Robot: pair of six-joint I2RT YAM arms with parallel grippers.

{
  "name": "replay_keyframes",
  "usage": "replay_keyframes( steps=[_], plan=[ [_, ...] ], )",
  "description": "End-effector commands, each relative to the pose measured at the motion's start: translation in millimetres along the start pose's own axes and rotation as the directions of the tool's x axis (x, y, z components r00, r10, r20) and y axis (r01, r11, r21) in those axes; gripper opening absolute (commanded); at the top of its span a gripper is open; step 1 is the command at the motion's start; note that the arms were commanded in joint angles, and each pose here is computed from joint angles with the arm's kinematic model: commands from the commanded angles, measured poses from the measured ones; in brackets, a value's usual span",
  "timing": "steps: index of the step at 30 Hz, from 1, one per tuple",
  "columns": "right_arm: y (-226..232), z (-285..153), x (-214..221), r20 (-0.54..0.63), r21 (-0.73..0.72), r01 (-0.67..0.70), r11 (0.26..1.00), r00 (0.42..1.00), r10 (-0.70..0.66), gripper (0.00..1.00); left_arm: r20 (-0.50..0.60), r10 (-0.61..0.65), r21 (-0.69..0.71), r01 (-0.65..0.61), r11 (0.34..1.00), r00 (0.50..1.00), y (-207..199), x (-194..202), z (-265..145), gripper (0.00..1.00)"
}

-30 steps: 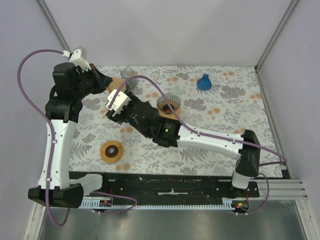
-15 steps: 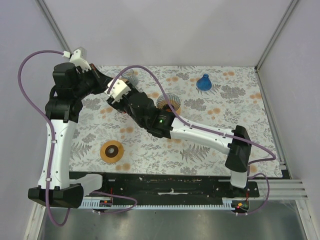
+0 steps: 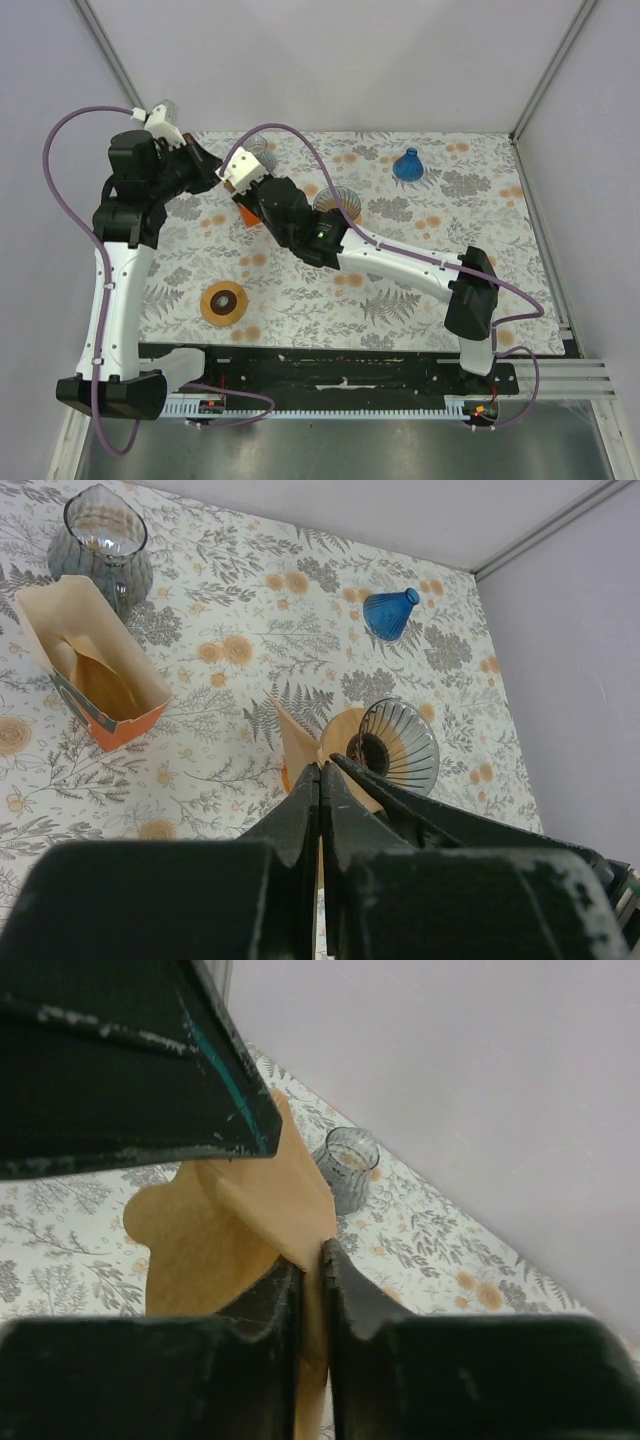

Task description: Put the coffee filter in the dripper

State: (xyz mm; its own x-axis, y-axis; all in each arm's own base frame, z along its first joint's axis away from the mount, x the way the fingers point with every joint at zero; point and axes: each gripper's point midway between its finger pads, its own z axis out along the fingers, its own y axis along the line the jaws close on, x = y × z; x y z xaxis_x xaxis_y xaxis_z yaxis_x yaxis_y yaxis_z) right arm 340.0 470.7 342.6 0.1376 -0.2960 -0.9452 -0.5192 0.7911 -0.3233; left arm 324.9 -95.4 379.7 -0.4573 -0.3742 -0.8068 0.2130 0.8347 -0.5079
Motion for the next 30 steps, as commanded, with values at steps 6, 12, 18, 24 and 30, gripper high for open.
replay_keyframes(
  steps=[6, 12, 18, 24, 30],
  plan=[
    [-37.9, -19.7, -18.7, -0.02, 0.002, -0.061, 0.998, 0.998, 0.062, 0.0, -0.003, 0.137, 0.128, -0.135, 0.983, 0.991, -22.1, 4.9, 2.2, 0.32],
    [-75.7, -42.9, -1.1, -0.178, -0.075, -0.208, 0.975, 0.965, 0.192, 0.0, 0.042, 0.281, 0.182, -0.284, 0.941, 0.959, -38.2, -10.7, 0.2, 0.86],
    [-114.0, -65.5, 29.5, -0.311, -0.034, -0.321, 0.946, 0.903, 0.296, 0.0, -0.011, 0.339, 0.239, -0.327, 0.914, 0.941, -63.3, 6.2, 29.0, 0.88],
    [-134.4, -71.2, 56.1, -0.378, 0.043, -0.353, 0.935, 0.86, 0.342, 0.0, -0.106, 0.397, 0.313, -0.348, 0.884, 0.912, -105.6, 48.2, 76.8, 0.87],
    [-139.4, -72.7, 69.2, -0.403, 0.084, -0.388, 0.918, 0.829, 0.387, 0.0, -0.156, 0.372, 0.327, -0.307, 0.894, 0.915, -118.9, 62.5, 109.0, 0.8]
  ],
)
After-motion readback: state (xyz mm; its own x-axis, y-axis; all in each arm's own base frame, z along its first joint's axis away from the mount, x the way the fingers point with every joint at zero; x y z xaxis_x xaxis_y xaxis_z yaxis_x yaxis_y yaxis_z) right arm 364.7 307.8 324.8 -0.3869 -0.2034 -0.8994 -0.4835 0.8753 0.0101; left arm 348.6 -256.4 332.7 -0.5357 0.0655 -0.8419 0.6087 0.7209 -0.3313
